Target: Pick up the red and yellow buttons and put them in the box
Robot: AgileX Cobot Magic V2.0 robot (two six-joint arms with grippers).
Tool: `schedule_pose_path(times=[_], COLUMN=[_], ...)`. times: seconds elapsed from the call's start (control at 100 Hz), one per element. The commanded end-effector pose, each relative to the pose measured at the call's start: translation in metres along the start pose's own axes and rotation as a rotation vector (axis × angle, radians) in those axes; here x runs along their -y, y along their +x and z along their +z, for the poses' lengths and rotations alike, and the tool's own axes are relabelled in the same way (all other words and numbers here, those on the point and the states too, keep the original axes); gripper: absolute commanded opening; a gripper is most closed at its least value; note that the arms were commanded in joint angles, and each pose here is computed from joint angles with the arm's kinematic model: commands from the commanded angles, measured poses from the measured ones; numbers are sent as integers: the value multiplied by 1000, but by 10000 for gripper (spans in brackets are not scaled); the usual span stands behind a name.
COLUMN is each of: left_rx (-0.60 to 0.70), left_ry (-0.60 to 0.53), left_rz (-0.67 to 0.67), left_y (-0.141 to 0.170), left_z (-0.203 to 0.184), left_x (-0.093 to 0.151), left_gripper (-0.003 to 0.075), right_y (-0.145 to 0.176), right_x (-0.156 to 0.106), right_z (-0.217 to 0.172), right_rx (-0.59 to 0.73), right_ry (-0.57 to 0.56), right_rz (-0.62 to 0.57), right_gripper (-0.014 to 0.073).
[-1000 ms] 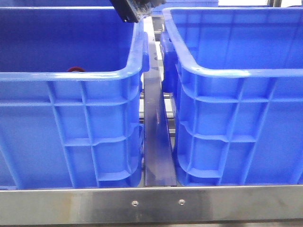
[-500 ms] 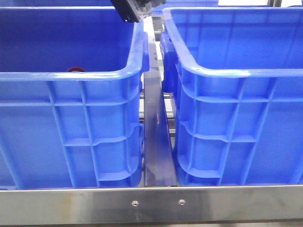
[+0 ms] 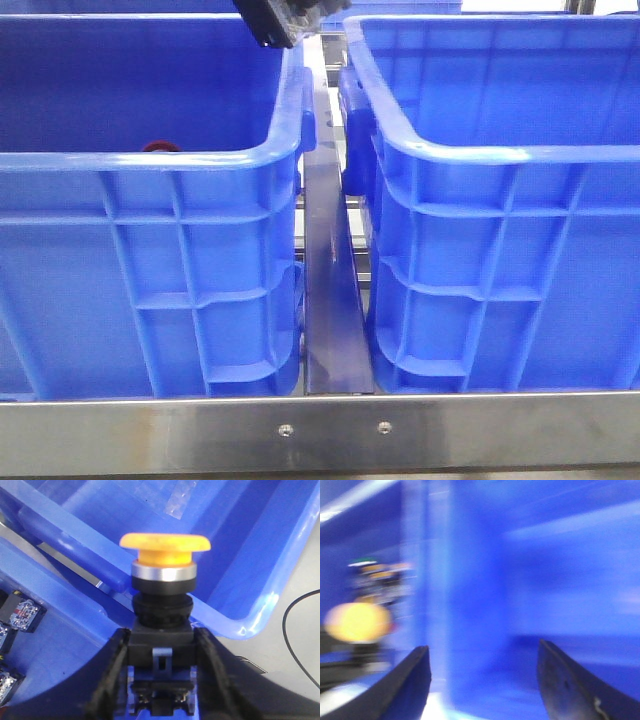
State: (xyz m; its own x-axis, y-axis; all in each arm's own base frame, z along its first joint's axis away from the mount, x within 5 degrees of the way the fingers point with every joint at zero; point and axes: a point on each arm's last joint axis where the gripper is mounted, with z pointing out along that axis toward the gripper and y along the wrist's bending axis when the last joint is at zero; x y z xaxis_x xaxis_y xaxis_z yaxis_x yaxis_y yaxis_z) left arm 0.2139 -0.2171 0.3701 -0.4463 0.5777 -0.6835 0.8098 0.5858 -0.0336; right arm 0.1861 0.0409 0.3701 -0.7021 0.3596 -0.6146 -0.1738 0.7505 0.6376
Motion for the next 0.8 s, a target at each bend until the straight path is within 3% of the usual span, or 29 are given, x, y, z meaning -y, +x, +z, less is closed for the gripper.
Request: schedule_pose_path(times=[0.0, 0.09, 0.25, 0.58, 0.79], left_rx=[115, 115, 115, 115, 117], left_ry=[-1, -1, -1, -1, 6], left_rz=[1, 1, 1, 1, -6], left_y=[-12, -12, -12, -12, -12], left_z=[-20, -20, -20, -20, -20], left_x=[4, 4, 4, 4, 5], left_gripper=[114, 115, 115, 115, 114], right_y=[-17, -23, -21, -2, 3], right_x=[-18, -23, -26, -36, -45], right_z=[2, 12, 33, 78, 89], right_rx=[62, 65, 4, -173, -184], right_ry=[-176, -283, -346, -399, -432], right_rz=[13, 28, 47, 88, 107], right_gripper=[477, 509, 615, 615, 610])
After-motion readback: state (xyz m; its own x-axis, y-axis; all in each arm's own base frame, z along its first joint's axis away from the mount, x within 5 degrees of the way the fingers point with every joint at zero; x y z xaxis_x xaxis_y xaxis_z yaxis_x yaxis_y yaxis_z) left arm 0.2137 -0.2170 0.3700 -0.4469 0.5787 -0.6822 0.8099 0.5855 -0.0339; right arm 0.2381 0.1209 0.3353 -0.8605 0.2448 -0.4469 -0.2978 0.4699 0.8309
